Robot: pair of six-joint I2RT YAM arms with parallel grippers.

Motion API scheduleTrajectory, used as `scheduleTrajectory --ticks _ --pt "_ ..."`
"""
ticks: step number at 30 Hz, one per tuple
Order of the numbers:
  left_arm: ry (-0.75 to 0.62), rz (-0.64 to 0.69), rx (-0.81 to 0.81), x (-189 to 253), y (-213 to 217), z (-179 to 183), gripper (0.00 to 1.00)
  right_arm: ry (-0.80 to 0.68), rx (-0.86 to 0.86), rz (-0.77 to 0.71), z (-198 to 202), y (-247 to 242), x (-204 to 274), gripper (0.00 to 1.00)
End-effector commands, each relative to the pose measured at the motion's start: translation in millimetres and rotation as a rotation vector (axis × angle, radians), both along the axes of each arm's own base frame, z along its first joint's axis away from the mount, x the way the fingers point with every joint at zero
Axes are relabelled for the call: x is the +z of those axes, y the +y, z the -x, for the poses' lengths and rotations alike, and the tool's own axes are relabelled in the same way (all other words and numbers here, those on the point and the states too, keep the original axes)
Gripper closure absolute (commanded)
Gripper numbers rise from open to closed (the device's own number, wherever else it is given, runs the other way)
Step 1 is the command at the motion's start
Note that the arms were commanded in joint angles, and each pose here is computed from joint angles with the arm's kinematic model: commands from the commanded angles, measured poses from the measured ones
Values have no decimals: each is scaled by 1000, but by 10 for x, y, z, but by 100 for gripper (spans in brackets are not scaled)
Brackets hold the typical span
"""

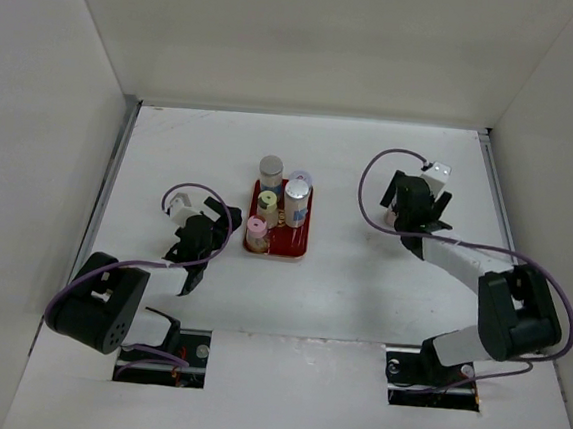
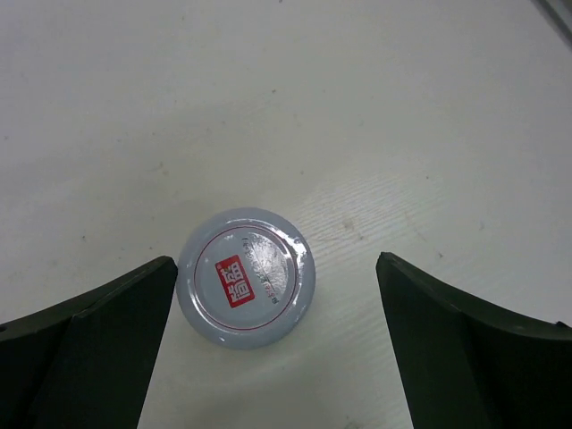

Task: Organize the condiment bottles

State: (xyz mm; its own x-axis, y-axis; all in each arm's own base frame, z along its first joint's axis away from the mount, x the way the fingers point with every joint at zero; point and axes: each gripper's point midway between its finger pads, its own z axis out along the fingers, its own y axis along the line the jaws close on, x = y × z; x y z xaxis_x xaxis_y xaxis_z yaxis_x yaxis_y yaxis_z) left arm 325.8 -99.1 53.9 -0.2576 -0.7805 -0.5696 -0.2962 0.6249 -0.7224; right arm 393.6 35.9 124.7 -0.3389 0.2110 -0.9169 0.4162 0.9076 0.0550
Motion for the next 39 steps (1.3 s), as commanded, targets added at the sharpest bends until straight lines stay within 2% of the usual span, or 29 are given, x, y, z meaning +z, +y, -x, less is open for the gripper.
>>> scheduleTrajectory --ticks 1,2,8,10,12,18,24,31,39 --pt "3 -2 -19 9 -48 -19 0 -38 22 -83 -241 31 5 1" --pt "2 -2 -19 15 -50 -23 0 -33 27 -92 -279 26 -32 4" --pt "12 -5 -18 -20 -42 -19 0 -32 67 -122 -394 113 -124 33" --pt "18 -6 -23 -38 -59 -18 0 -33 67 -126 -369 114 -121 47" --pt "26 -7 -25 -67 -49 4 0 -54 86 -139 -293 210 -41 51" --pt "17 -4 -22 -39 -41 -6 0 -88 323 -174 262 1048 272 52" --pt "7 0 -20 -4 -43 -25 0 -186 560 -257 717 1980 776 51" --pt "-33 6 -9 131 0 -6 0 -194 706 -289 747 2862 846 50" --pt "-29 3 -6 102 23 29 0 -202 675 -267 558 3202 649 50"
